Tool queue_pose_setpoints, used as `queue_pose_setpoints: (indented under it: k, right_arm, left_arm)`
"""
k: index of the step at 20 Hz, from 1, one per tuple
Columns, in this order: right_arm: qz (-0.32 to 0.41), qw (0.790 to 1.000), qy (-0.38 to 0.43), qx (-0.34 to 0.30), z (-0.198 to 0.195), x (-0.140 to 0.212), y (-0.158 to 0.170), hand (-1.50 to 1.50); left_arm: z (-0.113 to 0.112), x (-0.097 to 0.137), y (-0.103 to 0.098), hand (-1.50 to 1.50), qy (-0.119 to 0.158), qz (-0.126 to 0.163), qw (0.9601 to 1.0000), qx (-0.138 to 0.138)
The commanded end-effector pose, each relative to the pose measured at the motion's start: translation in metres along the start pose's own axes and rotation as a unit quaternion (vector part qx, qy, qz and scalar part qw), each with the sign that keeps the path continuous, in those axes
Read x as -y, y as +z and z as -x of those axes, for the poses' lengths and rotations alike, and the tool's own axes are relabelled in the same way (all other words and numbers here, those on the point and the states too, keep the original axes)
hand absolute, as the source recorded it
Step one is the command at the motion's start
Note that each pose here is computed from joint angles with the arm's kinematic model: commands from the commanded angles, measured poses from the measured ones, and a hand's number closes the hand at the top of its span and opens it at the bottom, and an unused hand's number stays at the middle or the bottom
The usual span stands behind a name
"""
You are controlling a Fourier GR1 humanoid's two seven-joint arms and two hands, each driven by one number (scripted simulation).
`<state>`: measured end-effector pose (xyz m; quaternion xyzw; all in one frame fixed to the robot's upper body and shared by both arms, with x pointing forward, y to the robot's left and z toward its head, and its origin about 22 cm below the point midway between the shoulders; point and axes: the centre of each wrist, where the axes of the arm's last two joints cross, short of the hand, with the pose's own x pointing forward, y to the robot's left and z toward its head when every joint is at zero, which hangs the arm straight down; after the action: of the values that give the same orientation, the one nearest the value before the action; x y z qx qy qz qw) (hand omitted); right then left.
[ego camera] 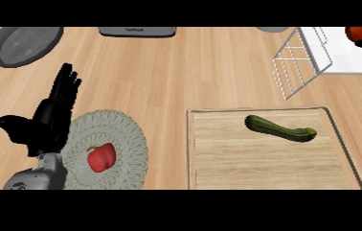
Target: Pick the tomato from the tray and place it in the tiered shelf
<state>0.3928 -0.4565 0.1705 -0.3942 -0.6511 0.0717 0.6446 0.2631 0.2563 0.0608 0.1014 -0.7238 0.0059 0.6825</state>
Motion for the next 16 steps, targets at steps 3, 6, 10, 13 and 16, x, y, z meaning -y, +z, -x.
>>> queue_pose_setpoints:
  k: [3,6,10,13,16]
  right_arm:
    - [-0.007,0.999,-0.05,0.022,-0.01,0.004,-0.007,-1.5]
    - [0.013,0.995,-0.08,0.049,-0.014,0.034,-0.008,-1.5]
    - [0.055,0.988,-0.138,0.041,-0.013,0.026,-0.008,-1.5]
    - [0.084,0.987,-0.138,0.015,0.0,0.068,-0.003,-1.5]
    - [0.117,0.982,-0.144,-0.02,0.007,0.124,0.007,-1.5]
  left_arm:
    - [0.0,0.016,0.003,0.0,-0.001,-0.001,1.0,0.003]
    - [0.006,-0.008,-0.001,0.0,-0.001,-0.01,1.0,0.0]
    - [0.002,-0.003,-0.003,0.0,0.004,-0.016,0.9998,-0.007]
    - [0.002,-0.007,-0.004,0.0,0.012,-0.005,0.9999,-0.002]
    - [0.002,0.0,-0.004,0.0,0.008,-0.001,0.9999,-0.008]
